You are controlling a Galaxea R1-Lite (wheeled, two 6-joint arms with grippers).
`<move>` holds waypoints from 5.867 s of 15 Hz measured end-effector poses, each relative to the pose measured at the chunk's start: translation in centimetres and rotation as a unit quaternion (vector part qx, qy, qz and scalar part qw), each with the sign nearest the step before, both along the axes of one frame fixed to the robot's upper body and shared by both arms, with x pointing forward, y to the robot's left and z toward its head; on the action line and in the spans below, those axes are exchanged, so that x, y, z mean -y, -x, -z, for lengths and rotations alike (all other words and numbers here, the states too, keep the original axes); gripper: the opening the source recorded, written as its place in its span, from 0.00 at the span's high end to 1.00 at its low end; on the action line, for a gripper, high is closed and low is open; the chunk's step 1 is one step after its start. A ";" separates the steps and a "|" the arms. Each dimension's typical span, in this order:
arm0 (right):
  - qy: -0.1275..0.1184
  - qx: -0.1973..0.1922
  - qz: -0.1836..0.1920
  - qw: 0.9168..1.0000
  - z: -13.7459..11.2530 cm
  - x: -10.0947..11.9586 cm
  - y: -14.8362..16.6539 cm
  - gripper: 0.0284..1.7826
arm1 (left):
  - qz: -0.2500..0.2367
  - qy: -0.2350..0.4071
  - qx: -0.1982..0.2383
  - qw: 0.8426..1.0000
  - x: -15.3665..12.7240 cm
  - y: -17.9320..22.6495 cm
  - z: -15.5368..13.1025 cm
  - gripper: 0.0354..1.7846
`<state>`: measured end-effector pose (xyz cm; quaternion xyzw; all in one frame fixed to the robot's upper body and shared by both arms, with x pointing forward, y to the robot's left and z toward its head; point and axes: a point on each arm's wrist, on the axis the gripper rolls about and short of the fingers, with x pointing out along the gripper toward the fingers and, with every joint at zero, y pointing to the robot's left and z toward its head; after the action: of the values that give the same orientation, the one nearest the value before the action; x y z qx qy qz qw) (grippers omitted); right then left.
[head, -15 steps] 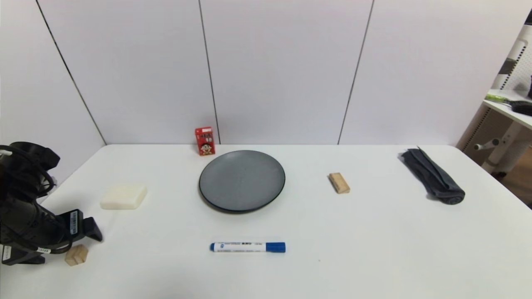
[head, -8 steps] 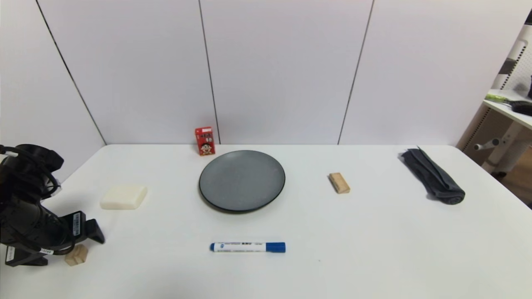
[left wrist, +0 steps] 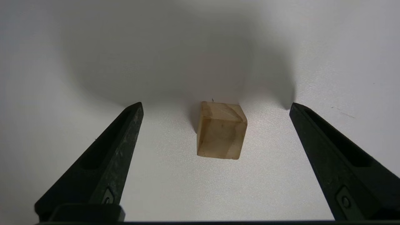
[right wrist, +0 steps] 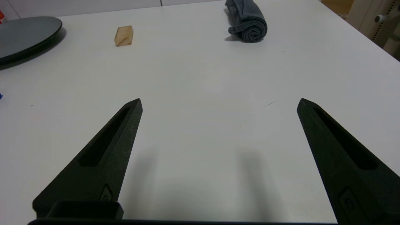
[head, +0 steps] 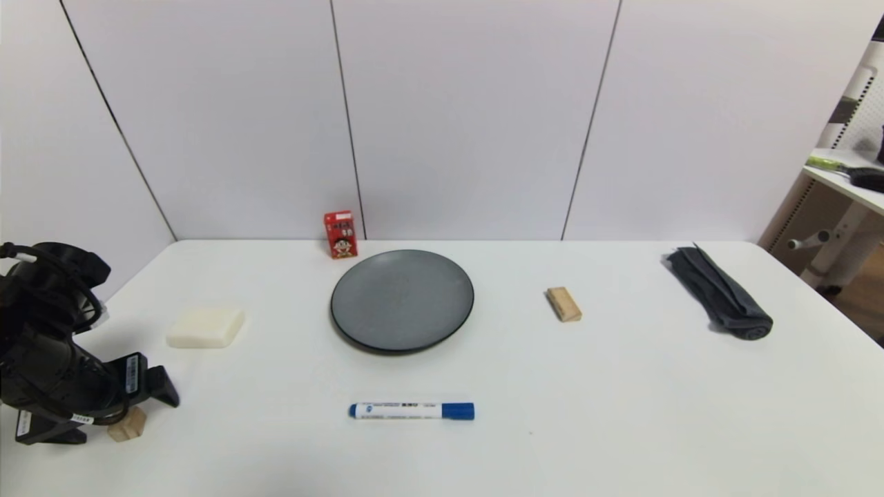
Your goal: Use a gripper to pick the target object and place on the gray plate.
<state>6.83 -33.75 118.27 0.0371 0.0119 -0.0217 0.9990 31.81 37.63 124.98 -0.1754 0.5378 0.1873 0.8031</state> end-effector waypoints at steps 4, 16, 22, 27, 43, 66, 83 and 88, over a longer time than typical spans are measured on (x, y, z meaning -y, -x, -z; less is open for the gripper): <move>0.000 0.000 0.000 1.000 0.0 0.0 0.0 0.04 | 0.001 0.001 0.000 1.000 0.0 0.0 0.0 0.42; 0.000 0.000 0.000 1.000 0.0 0.0 0.0 0.04 | 0.106 -0.043 0.090 0.989 1.8 -1.0 -3.7 0.79; 0.000 0.000 0.000 1.000 0.0 0.0 0.0 0.04 | 0.337 0.032 0.254 0.906 9.1 -3.3 -7.1 0.79; 0.000 0.000 0.000 1.000 0.0 0.0 0.0 0.04 | 0.465 0.050 0.279 0.838 15.6 -7.0 -7.3 0.79; 0.000 0.000 0.000 1.000 0.0 0.0 0.0 0.04 | 0.542 0.014 0.284 0.790 21.9 -15.1 -4.6 0.35; 0.000 0.000 0.000 1.000 0.0 0.0 0.0 0.04 | 0.274 -0.194 0.440 0.833 4.3 22.4 4.9 0.06; 0.000 0.000 0.000 1.000 0.0 0.0 0.0 0.04 | 0.184 -0.181 0.536 0.804 4.3 24.9 6.8 0.06; 0.001 0.000 0.000 1.000 0.0 0.0 0.0 0.04 | 0.184 -0.181 0.536 0.804 4.3 24.9 6.8 0.06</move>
<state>6.83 -33.75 118.27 0.0360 0.0119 -0.0219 0.9990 6.90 33.32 118.23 0.0033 -0.0001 0.0060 1.0000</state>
